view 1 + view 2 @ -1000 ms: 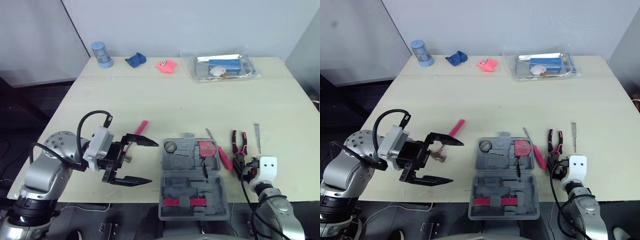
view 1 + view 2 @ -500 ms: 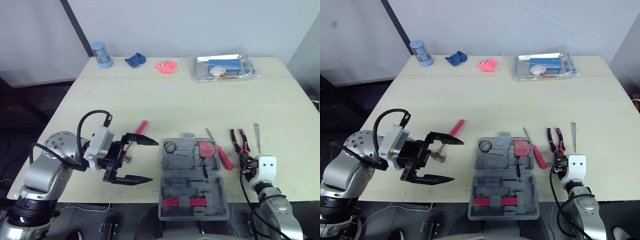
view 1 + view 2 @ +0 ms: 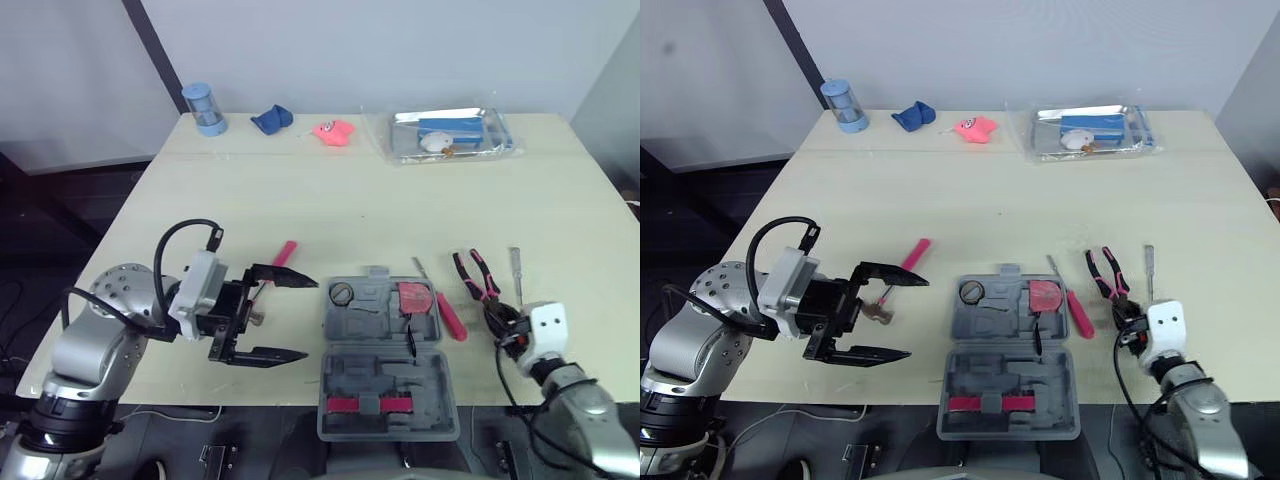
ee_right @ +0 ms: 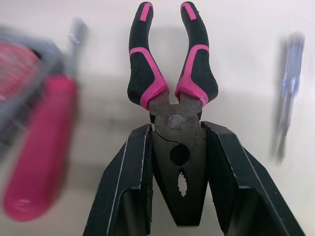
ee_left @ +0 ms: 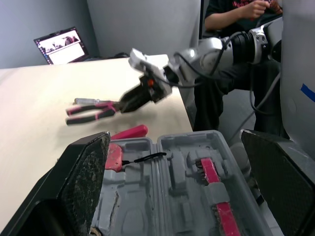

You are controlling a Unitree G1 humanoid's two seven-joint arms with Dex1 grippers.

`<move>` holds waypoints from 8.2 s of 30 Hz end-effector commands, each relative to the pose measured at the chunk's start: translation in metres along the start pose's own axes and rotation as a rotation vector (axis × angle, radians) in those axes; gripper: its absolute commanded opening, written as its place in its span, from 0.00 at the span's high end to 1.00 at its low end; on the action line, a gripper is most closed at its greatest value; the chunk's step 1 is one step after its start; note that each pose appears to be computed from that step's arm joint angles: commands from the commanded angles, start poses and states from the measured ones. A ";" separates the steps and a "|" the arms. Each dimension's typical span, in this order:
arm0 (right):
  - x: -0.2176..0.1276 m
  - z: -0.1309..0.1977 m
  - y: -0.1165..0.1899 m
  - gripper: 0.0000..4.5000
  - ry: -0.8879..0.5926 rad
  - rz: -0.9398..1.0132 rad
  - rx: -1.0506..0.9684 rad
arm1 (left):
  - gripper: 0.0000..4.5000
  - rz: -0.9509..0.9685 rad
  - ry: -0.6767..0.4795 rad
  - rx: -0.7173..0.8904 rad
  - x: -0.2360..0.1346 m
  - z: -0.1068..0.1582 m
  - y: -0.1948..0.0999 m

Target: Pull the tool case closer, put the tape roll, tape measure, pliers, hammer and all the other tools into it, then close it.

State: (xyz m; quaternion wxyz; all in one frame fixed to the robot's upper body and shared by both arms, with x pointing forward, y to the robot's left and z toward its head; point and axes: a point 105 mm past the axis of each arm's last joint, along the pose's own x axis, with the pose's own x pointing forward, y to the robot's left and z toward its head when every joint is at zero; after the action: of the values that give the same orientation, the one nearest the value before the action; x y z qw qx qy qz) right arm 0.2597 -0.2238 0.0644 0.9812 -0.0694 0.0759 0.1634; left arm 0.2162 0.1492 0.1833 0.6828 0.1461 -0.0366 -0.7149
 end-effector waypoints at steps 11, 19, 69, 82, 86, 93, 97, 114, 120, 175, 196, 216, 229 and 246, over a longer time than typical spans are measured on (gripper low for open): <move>-0.009 0.064 0.073 0.79 0.111 0.779 -0.377 | 0.00 0.066 0.066 -0.026 -0.035 -0.010 0.000; 0.017 0.071 0.107 0.79 0.211 0.867 -0.484 | 0.00 0.133 0.133 -0.050 -0.059 -0.022 -0.004; 0.059 0.063 0.142 0.01 0.206 0.942 -0.630 | 0.00 0.125 0.174 -0.047 -0.062 -0.032 -0.003; 0.074 0.055 0.151 0.92 0.092 0.957 -0.454 | 0.00 0.127 0.166 -0.047 -0.060 -0.033 -0.004; 0.078 0.050 0.150 1.00 0.099 0.960 -0.453 | 0.00 0.130 0.166 -0.046 -0.060 -0.033 -0.003; 0.084 0.012 0.146 1.00 0.222 0.964 -0.467 | 0.00 0.137 0.164 -0.047 -0.060 -0.034 -0.003; 0.082 -0.026 0.138 1.00 0.353 0.960 -0.495 | 0.00 0.141 0.162 -0.051 -0.059 -0.035 -0.004; 0.087 -0.017 0.139 1.00 0.214 0.908 -0.412 | 0.00 0.174 0.154 -0.077 -0.054 -0.042 -0.009; 0.079 0.039 0.133 1.00 -0.070 0.855 -0.325 | 0.00 0.235 0.149 -0.116 -0.059 -0.049 -0.010; -0.020 0.015 0.040 0.59 0.089 0.731 -0.214 | 0.72 0.403 0.322 -0.246 -0.065 -0.130 -0.031; 0.009 -0.028 0.068 0.99 0.263 0.839 -0.426 | 1.00 0.185 0.314 -0.268 -0.023 -0.156 -0.025; 0.015 -0.028 0.075 0.99 0.242 0.837 -0.423 | 1.00 0.154 0.277 -0.261 0.000 -0.158 -0.021; 0.014 -0.025 0.078 0.99 0.238 0.840 -0.413 | 1.00 0.130 0.312 -0.226 0.015 -0.169 -0.019; 0.011 -0.025 0.082 0.99 0.238 0.838 -0.400 | 1.00 0.148 0.279 -0.218 0.034 -0.172 -0.010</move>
State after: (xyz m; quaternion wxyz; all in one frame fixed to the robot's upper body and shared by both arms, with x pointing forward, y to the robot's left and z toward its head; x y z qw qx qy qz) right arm 0.2418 -0.1538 0.0228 0.7848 -0.2390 0.1909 0.5390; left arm 0.2481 0.1445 0.0104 0.7431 0.1656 0.1314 -0.6350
